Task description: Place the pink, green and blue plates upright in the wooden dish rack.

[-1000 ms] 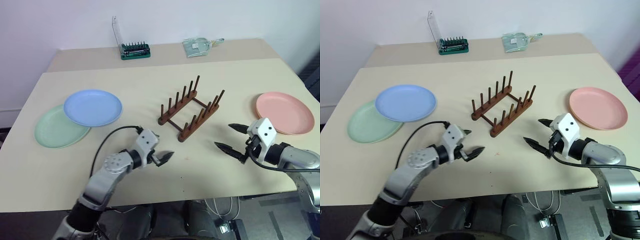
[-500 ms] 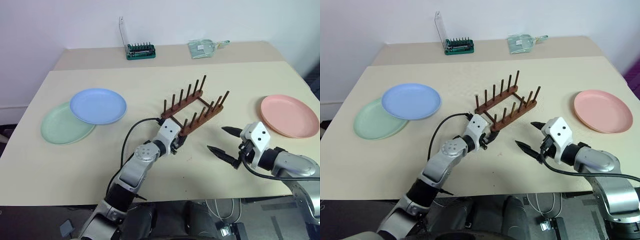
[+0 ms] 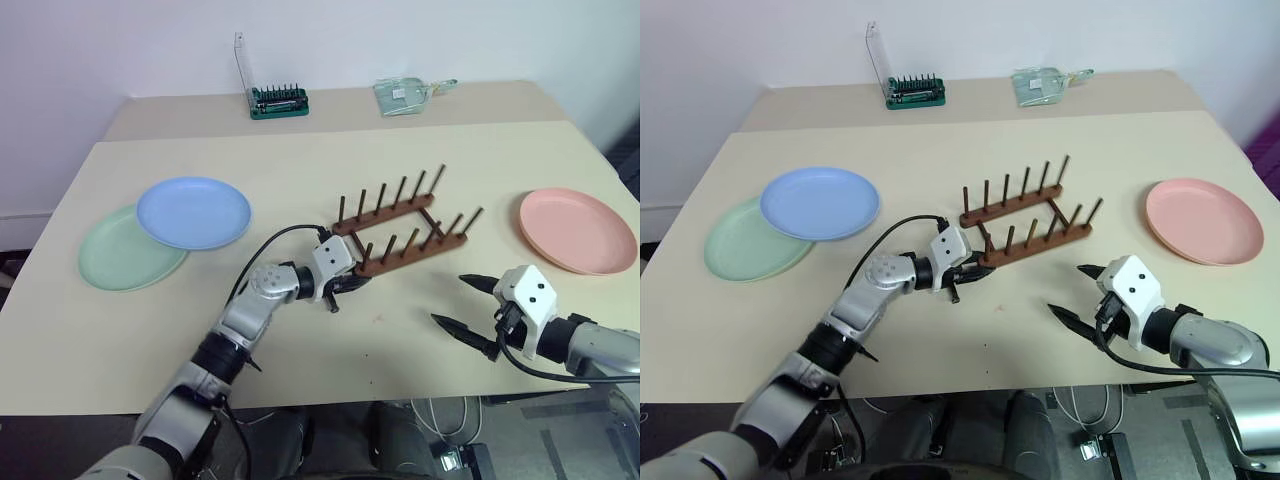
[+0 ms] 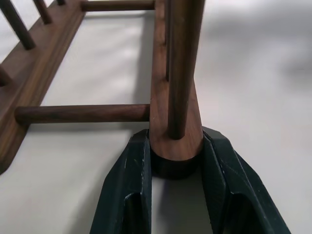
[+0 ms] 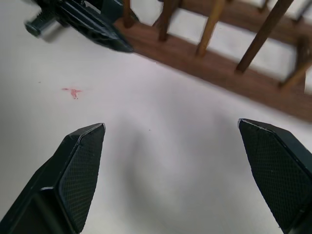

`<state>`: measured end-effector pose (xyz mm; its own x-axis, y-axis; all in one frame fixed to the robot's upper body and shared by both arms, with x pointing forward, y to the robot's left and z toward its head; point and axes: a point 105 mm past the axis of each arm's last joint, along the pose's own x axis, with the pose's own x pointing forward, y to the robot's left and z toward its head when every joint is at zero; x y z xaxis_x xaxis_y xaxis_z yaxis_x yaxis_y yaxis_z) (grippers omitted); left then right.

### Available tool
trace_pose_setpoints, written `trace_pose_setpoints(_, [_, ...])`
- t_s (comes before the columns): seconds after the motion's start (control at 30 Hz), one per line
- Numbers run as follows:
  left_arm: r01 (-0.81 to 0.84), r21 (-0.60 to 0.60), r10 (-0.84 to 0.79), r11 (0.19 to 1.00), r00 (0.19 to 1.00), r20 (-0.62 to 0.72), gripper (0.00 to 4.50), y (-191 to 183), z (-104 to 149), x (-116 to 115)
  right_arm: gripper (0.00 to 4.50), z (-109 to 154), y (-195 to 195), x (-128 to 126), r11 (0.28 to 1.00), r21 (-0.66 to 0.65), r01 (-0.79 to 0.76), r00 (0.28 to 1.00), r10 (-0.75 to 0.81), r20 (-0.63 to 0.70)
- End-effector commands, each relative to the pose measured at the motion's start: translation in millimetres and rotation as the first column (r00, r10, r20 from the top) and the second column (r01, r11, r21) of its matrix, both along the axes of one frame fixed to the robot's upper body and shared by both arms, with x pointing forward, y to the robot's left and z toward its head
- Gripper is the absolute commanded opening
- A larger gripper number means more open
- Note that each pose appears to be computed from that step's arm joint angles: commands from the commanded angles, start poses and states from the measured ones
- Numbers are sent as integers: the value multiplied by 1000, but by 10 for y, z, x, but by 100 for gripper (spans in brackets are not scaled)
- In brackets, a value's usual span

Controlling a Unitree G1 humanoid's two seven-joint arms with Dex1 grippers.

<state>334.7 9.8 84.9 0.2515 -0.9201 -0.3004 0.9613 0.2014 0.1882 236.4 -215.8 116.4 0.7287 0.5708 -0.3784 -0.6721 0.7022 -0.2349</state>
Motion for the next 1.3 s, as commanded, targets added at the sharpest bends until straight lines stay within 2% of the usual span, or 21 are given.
trace_pose_setpoints(0.03, [104, 2, -104, 995, 995, -6, 77, 64, 57, 24, 450, 77, 49, -41, 1000, 4, 9, 998, -9, 60])
trace_pose_setpoints(0.13, [126, 33, -126, 991, 992, -14, 77, 113, 6, 63, 450, 57, 66, -76, 1000, 13, 23, 998, -24, 63])
trace_pose_setpoints(0.2, [133, 56, -132, 990, 991, -15, 182, 141, -40, 80, 450, 48, 68, -87, 999, 14, 39, 997, -40, 68])
trace_pose_setpoints(0.37, [71, 114, -68, 991, 997, -23, 406, 282, -113, 137, 450, 29, 27, -50, 996, 15, 87, 994, -88, 63])
trace_pose_setpoints(0.4, [57, 126, -54, 990, 998, -25, 449, 344, -119, 127, 395, 9, 8, -37, 995, 10, 101, 994, -101, 52])
trace_pose_setpoints(0.43, [49, 133, -46, 990, 999, -27, 450, 382, -120, 115, 367, -5, -5, -30, 994, 6, 109, 993, -109, 44])
trace_pose_setpoints(0.5, [35, 89, -30, 995, 998, -63, 433, 434, -52, 34, 268, -77, -92, -1, 989, -30, 146, 989, -146, 19])
trace_pose_setpoints(0.6, [77, 40, -72, 996, 991, -116, 323, 403, 49, -216, 122, -159, -233, 62, 977, -91, 194, 981, -194, 10])
trace_pose_setpoints(0.67, [92, 56, -85, 994, 989, -119, 220, 297, 45, -329, 18, -162, -281, 138, 970, -124, 210, 978, -209, 27])
trace_pose_setpoints(0.7, [80, 63, -72, 995, 990, -117, 168, 227, 38, -347, 0, -161, -311, 199, 963, -145, 226, 974, -223, 40])
trace_pose_setpoints(0.8, [51, 117, -47, 992, 998, -42, 168, 94, -16, -344, 0, -163, -280, 317, 963, -173, 208, 978, -204, 44])
trace_pose_setpoints(1.03, [-53, 167, 55, 985, 998, -7, 168, 25, -170, -257, 0, -224, -173, 668, 960, -198, 199, 980, -188, 72])
trace_pose_setpoints(1.17, [-265, 167, 257, 950, 964, 72, 168, 69, -220, 52, 0, -234, -79, 888, 959, -218, 182, 981, -161, 111])
trace_pose_setpoints(1.3, [-310, 161, 297, 937, 950, 101, 168, 94, -238, 121, 0, -185, -47, 1017, 958, -224, 179, 978, -148, 150])
